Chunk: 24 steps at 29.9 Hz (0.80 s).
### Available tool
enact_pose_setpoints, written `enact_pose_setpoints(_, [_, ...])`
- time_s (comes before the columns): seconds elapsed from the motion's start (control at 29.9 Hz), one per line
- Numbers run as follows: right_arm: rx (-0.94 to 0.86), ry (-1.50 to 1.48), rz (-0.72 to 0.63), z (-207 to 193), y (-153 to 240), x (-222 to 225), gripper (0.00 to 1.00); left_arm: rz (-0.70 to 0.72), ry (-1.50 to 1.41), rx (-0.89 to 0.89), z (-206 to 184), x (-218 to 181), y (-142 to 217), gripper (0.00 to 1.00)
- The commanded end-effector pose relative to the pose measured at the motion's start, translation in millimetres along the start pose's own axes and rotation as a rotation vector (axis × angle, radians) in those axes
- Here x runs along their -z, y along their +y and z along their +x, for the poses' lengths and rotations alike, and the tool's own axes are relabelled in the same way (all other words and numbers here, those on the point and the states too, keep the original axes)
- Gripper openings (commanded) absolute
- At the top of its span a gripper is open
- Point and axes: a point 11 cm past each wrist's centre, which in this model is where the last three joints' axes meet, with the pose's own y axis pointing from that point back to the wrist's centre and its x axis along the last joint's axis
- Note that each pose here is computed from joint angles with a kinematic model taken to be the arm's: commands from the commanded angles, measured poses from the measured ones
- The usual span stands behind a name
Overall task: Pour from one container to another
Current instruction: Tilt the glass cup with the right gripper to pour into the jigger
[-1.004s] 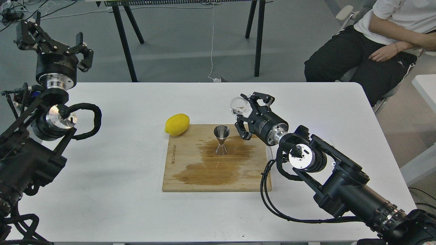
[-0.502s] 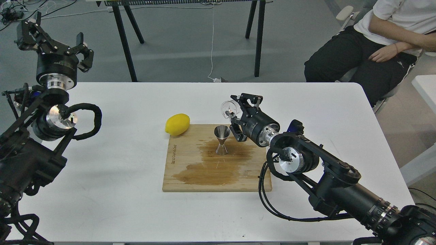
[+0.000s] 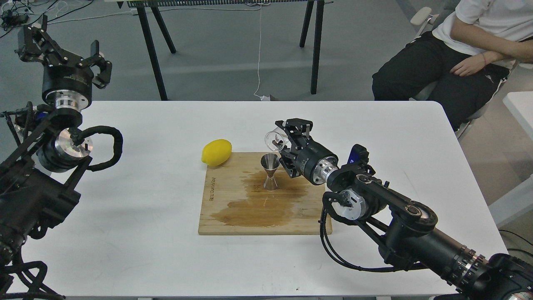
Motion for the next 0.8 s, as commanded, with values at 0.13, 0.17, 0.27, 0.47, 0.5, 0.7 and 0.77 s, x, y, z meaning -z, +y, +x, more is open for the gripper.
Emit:
enact_pose_setpoints(0.13, [0.004, 0.027, 0.011, 0.3, 0.6, 5.0, 0.4, -0.001, -0.002, 0.0, -0.3, -0.8, -0.5, 1.0])
enact_pose_setpoints(0.17, [0.007, 0.032, 0.013, -0.9, 0.7, 5.2, 0.4, -0.001, -0.001, -0.002, 0.4, -0.4, 0.0, 1.0])
enact_pose_setpoints(0.27, [0.013, 0.066, 0.015, -2.4, 1.4, 5.3, 0.4, -0.001, -0.001, -0.002, 0.4, -0.4, 0.0, 1.0])
enact_pose_setpoints(0.47, [0.016, 0.134, 0.023, -2.8, 1.4, 6.7, 0.4, -0.001, -0.001, 0.0, -0.2, -0.8, -0.5, 1.0])
enact_pose_setpoints(0.5, [0.014, 0.157, 0.024, -2.2, 1.6, 6.1, 0.4, -0.001, -0.002, 0.0, -0.3, -0.8, -0.5, 1.0])
enact_pose_setpoints(0.7, [0.024, 0.233, 0.014, -5.6, 2.3, 0.1, 0.4, -0.001, -0.002, 0.0, -0.3, -0.8, -0.5, 1.0])
enact_pose_setpoints(0.77, [0.028, 0.246, 0.009, -6.7, 2.4, -1.9, 0.4, -0.001, 0.0, 0.001, -0.4, -0.8, -0.5, 1.0])
